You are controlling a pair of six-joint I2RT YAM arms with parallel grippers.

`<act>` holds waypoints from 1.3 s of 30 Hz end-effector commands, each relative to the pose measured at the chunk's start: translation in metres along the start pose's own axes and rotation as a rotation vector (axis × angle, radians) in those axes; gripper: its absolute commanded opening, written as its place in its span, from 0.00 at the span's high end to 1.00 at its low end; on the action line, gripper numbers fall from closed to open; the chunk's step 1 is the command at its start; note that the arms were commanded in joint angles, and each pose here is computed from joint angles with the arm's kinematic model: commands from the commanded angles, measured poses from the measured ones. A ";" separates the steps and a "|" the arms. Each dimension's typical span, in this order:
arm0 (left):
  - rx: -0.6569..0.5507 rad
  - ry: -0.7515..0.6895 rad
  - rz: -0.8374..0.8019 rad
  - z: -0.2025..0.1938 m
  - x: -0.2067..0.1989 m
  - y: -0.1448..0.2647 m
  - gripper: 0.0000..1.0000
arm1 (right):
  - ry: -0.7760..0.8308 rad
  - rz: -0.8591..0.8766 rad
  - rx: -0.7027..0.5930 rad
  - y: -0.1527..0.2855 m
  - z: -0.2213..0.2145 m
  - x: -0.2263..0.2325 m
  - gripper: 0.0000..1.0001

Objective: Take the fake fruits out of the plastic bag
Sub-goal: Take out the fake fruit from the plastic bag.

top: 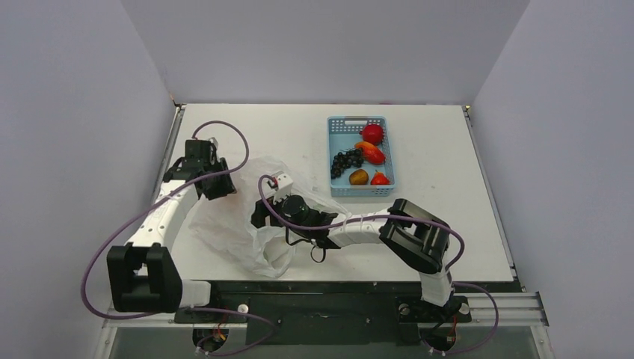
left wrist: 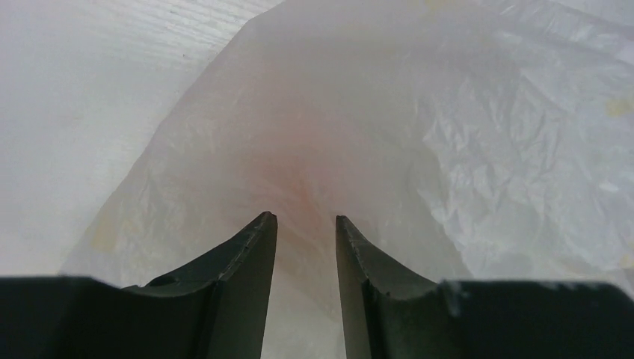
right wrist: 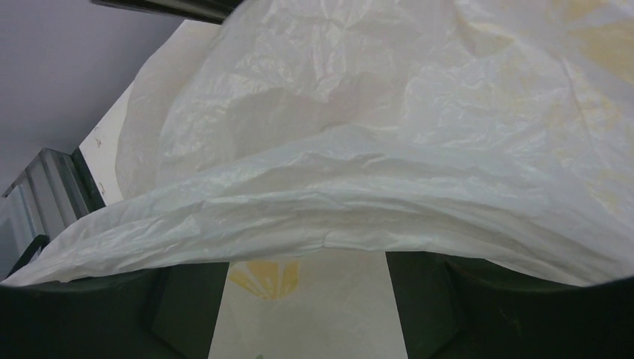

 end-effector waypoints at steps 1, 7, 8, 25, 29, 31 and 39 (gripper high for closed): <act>-0.018 -0.044 -0.051 0.021 -0.012 -0.037 0.69 | -0.004 0.025 -0.045 -0.011 0.018 0.006 0.30; 0.097 -0.064 0.036 0.010 0.001 -0.078 0.72 | 0.011 0.017 -0.035 -0.018 0.019 0.006 0.25; 0.118 -0.066 0.019 0.007 -0.001 -0.081 0.73 | 0.015 0.016 -0.034 -0.019 0.019 0.006 0.24; 0.350 -0.037 -0.155 -0.033 -0.007 -0.102 0.78 | 0.012 -0.229 0.012 -0.028 0.006 -0.033 0.16; 0.359 -0.037 -0.166 -0.033 -0.009 -0.104 0.78 | -0.002 -0.262 -0.014 -0.030 0.011 -0.040 0.14; 0.362 -0.038 -0.165 -0.033 -0.009 -0.105 0.78 | -0.011 -0.282 -0.026 -0.034 0.012 -0.044 0.14; 0.376 -0.045 -0.155 -0.034 -0.007 -0.109 0.78 | -0.031 -0.345 -0.051 -0.061 0.018 -0.058 0.12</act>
Point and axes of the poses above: each gripper's point midway between its finger pads, its own y axis back along the fingers, its own x axis along the line the jaws close on, z = x × y, the point moved 6 cm from there along y, back along the fingers, and after that the axes turned 15 degrees about y, right-handed, at the moved point
